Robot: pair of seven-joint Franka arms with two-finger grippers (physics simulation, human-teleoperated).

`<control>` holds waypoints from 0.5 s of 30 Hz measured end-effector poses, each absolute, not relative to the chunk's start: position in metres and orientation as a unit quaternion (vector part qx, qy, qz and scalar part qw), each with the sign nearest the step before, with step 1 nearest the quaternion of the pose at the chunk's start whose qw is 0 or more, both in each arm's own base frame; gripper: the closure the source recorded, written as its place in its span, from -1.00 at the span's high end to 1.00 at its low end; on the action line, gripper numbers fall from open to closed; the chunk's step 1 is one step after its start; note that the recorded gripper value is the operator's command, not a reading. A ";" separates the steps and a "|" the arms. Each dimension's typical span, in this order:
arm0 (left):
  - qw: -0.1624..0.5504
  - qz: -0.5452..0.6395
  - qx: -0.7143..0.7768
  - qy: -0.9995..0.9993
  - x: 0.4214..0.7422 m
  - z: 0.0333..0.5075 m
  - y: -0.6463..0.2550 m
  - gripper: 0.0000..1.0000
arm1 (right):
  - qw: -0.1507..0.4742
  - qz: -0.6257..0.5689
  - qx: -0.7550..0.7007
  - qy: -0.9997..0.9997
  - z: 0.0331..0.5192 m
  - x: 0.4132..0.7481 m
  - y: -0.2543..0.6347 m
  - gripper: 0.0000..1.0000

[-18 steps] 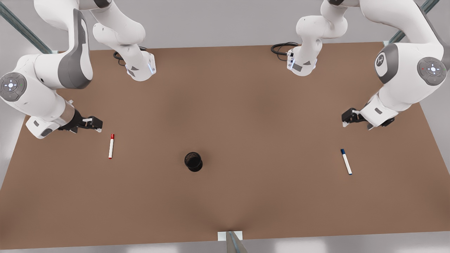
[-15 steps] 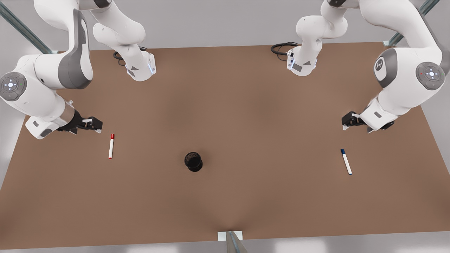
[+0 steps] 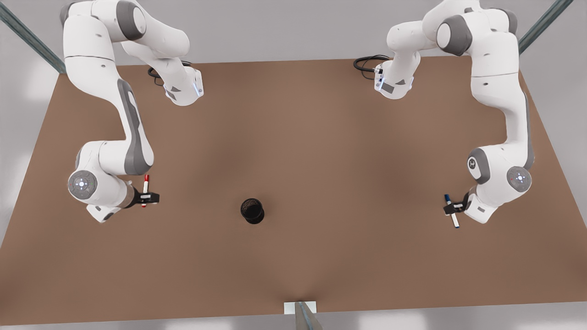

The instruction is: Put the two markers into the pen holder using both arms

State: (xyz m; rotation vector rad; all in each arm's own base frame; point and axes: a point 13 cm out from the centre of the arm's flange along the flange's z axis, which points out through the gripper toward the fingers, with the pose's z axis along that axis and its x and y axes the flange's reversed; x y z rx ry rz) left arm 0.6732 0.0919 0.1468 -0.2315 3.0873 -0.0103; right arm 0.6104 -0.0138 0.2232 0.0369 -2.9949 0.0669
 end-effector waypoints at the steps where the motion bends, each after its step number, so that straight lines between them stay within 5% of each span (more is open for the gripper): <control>1: 0.029 -0.002 -0.081 0.996 0.674 0.139 0.100 1.00 | 0.072 0.024 0.010 -0.997 0.215 0.606 -0.020 1.00; 8: 0.039 0.009 -0.091 0.995 0.664 0.087 0.132 1.00 | 0.054 0.028 0.001 -0.998 0.183 0.595 -0.039 1.00; 12: 0.051 0.019 -0.078 0.995 0.675 0.072 0.136 0.38 | 0.067 0.025 -0.012 -0.997 0.142 0.581 -0.056 1.00; 15: 0.058 0.022 -0.073 0.995 0.683 0.065 0.137 0.31 | 0.070 0.022 -0.022 -0.997 0.119 0.568 -0.068 1.00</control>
